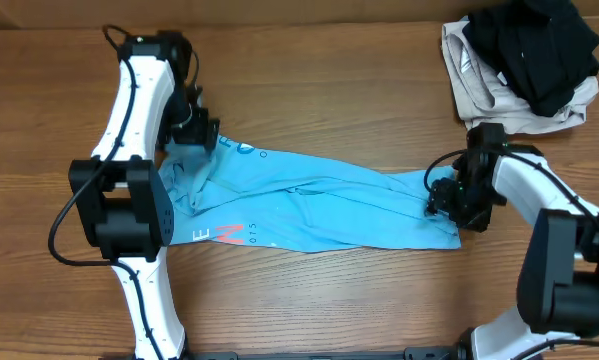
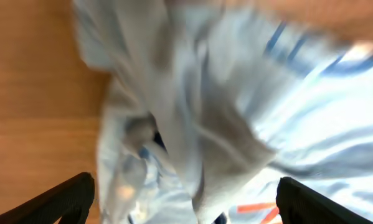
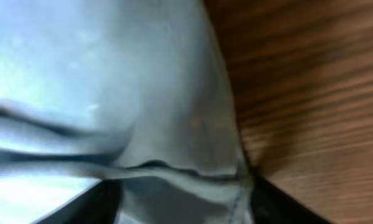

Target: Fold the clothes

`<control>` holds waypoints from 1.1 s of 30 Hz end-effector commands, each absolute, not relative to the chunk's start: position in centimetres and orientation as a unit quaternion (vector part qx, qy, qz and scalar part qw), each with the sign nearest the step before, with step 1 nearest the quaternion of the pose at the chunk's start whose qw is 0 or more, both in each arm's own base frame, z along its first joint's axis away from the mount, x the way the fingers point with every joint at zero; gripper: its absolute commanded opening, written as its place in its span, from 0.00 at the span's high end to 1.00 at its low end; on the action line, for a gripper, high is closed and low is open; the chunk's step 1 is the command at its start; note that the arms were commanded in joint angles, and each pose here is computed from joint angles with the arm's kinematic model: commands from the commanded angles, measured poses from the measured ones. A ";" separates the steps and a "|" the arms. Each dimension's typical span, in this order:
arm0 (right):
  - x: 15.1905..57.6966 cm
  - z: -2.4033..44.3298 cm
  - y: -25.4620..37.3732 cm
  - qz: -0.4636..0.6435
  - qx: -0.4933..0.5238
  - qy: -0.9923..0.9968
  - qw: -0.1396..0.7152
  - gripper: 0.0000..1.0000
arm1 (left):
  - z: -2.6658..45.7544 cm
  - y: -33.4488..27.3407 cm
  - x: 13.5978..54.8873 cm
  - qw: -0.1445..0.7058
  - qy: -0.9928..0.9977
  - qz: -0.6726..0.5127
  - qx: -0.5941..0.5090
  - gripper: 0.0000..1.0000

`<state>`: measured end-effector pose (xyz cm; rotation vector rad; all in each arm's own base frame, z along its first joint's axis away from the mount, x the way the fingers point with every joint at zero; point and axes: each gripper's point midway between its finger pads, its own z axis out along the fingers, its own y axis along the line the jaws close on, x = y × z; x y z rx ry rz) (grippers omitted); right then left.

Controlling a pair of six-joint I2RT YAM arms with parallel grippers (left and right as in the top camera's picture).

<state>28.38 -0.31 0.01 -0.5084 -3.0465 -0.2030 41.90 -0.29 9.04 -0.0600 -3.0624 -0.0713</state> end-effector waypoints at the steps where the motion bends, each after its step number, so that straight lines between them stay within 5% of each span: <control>1: 26.7 -2.3 0.0 -0.072 -0.184 -0.979 0.046 0.62 | 13.5 0.0 44.6 -0.042 -0.999 -0.025 0.007 0.05; 2: 26.8 -2.3 0.0 -0.072 -0.190 -0.978 0.044 0.71 | 14.2 0.0 45.1 -0.055 -0.998 -0.024 0.008 0.05; 3: 27.2 -2.3 0.0 -0.072 -0.202 -0.976 0.038 0.92 | 15.2 0.0 45.9 -0.077 -0.997 -0.024 0.008 0.06; 4: 27.5 -2.3 -0.1 -0.073 -0.210 -0.974 0.033 0.96 | 15.7 0.0 46.3 -0.088 -0.996 -0.024 0.008 0.06; 19: 30.4 4.2 -9.8 -0.087 -0.354 -0.931 -0.001 0.96 | 16.5 4.0 47.8 -0.124 -0.990 -0.042 0.050 0.00; 33: 33.4 10.3 -3.5 -0.204 -0.195 -0.958 -0.039 0.96 | 16.4 4.9 47.8 -0.125 -0.990 -0.018 0.064 0.00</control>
